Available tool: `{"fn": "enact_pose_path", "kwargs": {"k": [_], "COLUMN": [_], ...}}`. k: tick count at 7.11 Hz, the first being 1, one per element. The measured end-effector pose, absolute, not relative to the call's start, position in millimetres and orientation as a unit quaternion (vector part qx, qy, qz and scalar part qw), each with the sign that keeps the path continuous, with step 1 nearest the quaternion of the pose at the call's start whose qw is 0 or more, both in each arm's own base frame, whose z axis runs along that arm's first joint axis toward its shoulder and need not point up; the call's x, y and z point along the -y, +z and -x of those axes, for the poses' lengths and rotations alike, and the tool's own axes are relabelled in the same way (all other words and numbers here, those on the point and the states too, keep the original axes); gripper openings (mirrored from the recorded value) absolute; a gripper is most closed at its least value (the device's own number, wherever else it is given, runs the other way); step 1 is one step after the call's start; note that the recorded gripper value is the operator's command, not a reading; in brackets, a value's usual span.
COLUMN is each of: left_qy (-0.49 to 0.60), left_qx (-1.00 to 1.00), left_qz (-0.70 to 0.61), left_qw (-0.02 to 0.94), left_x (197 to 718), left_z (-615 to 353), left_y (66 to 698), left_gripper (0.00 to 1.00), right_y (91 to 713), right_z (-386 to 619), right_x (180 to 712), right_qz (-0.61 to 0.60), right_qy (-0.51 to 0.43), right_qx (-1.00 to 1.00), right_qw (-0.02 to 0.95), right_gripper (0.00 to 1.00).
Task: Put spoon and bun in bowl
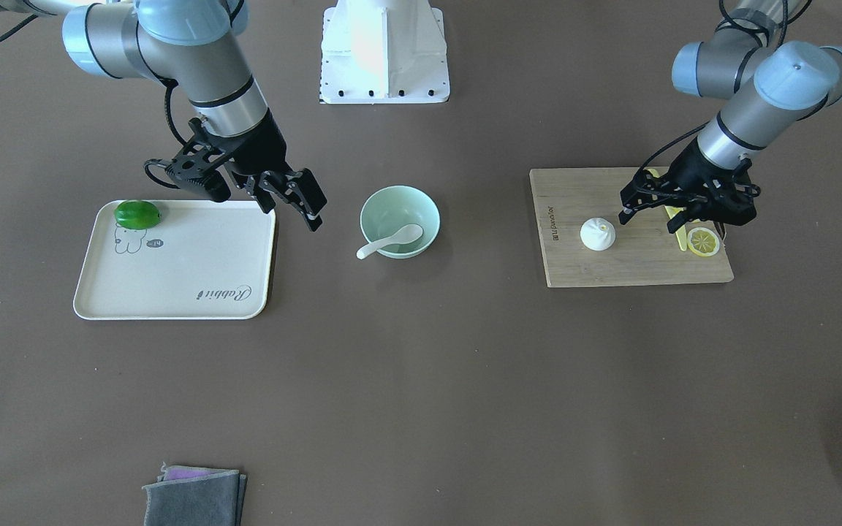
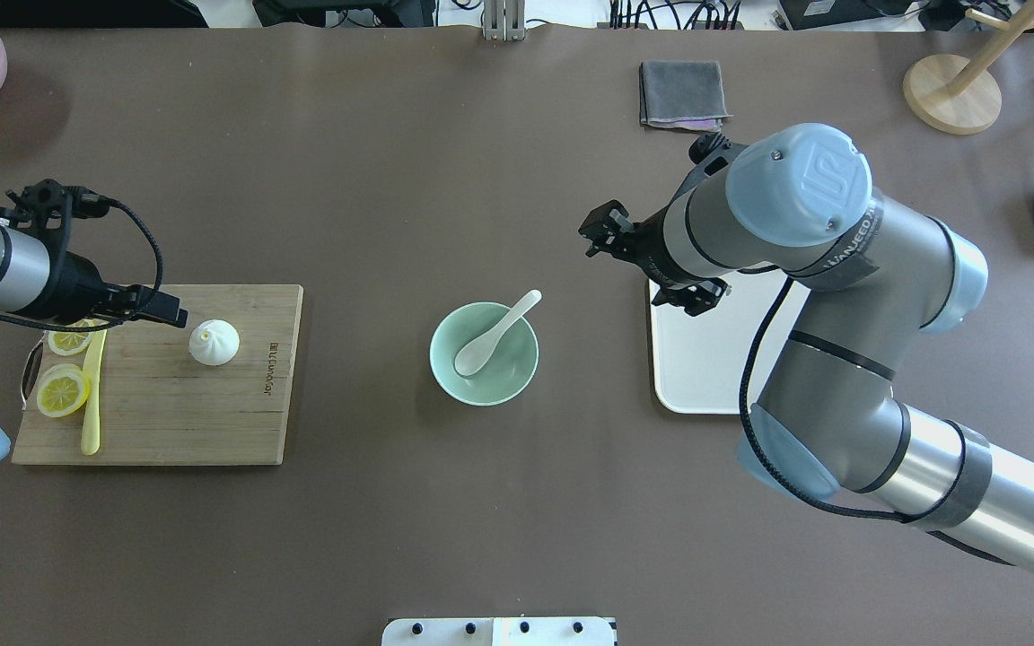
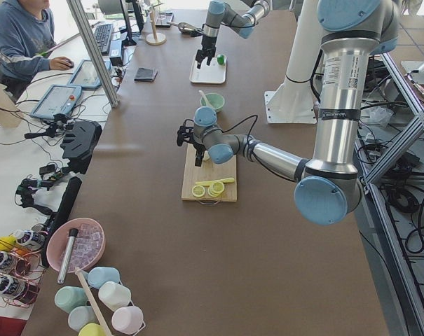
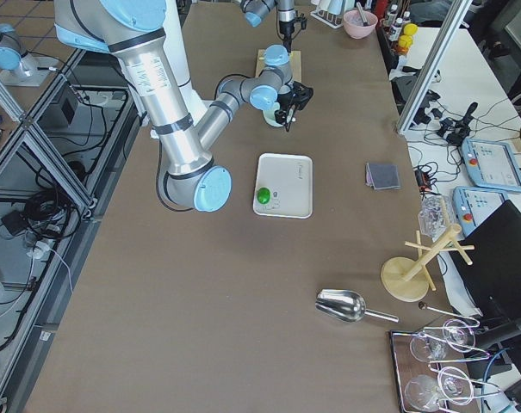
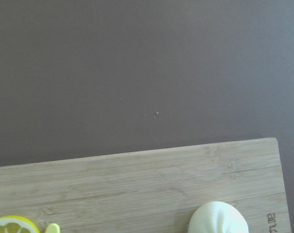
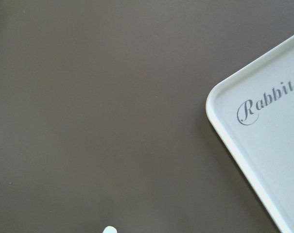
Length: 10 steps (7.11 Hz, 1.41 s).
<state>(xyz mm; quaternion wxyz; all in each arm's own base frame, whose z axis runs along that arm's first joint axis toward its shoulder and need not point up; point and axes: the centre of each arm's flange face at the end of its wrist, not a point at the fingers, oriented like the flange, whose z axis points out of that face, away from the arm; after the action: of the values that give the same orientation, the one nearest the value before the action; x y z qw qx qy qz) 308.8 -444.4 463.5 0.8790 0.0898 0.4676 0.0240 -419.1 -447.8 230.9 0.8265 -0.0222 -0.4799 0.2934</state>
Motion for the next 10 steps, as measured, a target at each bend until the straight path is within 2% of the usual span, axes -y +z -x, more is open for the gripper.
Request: {"fn": "enact_pose_path", "kwargs": {"k": [1,2,3,7,10], "left_qy": [0.033,0.042,0.045,0.03,-0.018], "left_qx": [-0.462,-0.462,-0.463,-0.485,-0.553], "left_qz": [-0.089,-0.089,-0.088,-0.091,-0.079], "left_qw": [0.882,0.881,0.881,0.869,0.829], "left_x": [435.3,428.4,423.7,425.9,430.2], "left_z": [-325.9,-339.8,-350.2,-370.6,-403.4], "left_y": [465.1,462.8,459.1,425.5,326.3], "left_gripper": [0.82,0.6,0.01,0.0,0.0], "right_y": [244.0,253.9,259.9,275.1,289.3], "right_z": [400.5,388.5,383.6,379.2,366.0], "right_x": [444.7,441.4,439.6,440.2,446.4], "right_qz": [0.02,0.018,0.017,0.015,0.005], "right_qy": [0.282,0.273,0.269,0.265,0.259], "right_qx": [0.477,0.474,0.471,0.461,0.452], "right_qw": [0.832,0.837,0.84,0.847,0.854], "right_gripper": [1.0,1.0,1.0,1.0,1.0]}}
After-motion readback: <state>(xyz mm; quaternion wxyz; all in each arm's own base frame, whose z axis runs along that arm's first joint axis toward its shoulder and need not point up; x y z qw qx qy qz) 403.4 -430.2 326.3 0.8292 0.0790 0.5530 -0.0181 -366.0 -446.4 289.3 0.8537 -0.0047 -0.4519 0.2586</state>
